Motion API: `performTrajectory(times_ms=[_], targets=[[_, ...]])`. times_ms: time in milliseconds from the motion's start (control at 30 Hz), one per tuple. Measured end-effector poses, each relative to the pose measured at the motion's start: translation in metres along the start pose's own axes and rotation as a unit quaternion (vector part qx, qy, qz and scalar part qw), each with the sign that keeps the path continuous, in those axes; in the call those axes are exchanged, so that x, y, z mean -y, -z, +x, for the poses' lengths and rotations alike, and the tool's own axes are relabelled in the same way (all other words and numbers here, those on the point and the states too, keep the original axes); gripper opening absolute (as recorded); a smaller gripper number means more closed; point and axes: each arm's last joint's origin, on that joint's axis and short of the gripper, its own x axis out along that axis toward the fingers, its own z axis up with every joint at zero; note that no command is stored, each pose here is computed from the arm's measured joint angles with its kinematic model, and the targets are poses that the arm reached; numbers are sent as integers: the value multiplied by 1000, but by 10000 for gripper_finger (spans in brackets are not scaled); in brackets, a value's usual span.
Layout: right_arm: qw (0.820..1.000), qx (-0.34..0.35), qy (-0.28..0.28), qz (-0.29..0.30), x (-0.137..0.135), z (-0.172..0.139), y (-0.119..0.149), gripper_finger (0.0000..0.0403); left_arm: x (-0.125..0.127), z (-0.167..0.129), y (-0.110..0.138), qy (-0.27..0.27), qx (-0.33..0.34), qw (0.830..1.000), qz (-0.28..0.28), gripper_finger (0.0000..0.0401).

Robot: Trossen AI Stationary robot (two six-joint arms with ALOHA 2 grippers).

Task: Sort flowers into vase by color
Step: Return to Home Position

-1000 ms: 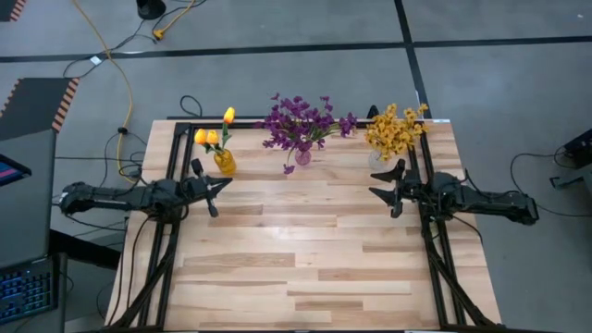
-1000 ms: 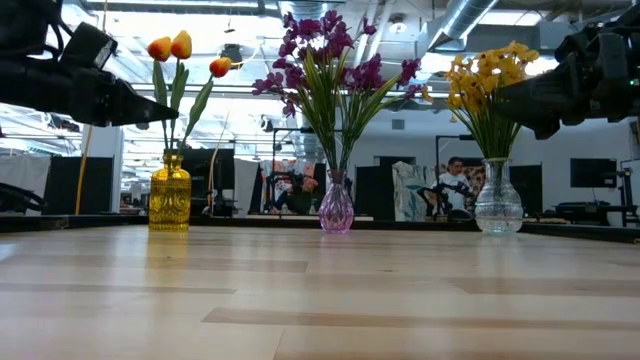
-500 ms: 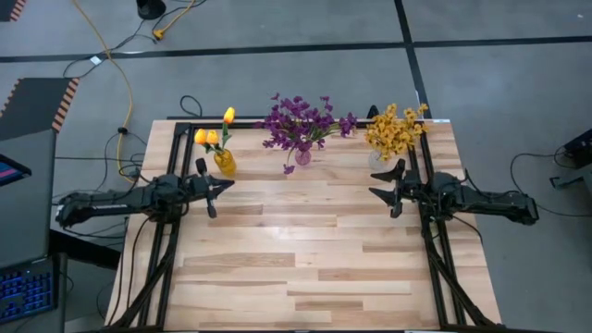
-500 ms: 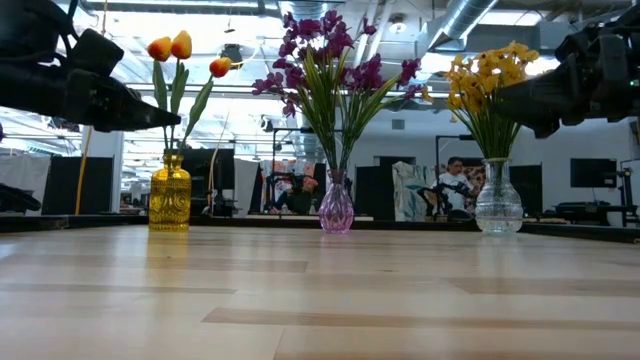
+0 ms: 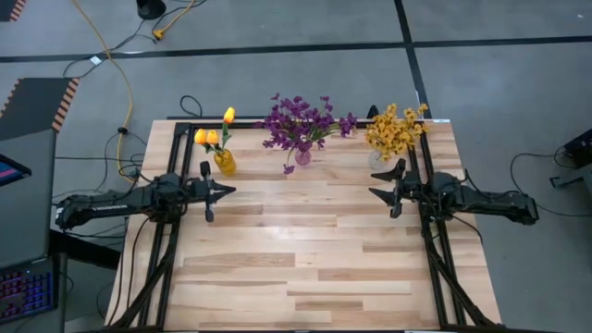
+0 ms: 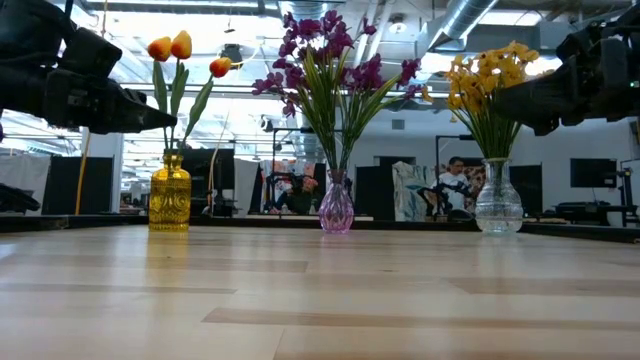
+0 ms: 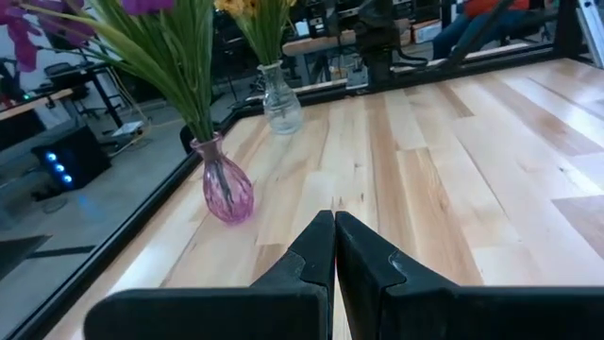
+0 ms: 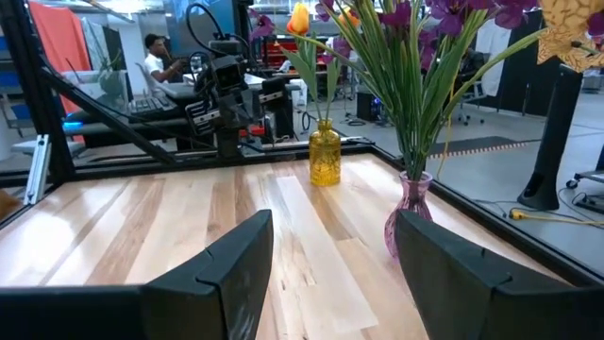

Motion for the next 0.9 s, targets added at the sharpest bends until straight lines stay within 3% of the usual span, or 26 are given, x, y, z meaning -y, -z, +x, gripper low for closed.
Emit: performTrajectory(times_ms=[900], targets=[[1000, 0, 0, 4, 0, 0, 0, 249, -2, 0, 0, -27, -10, 999, -13, 0]])
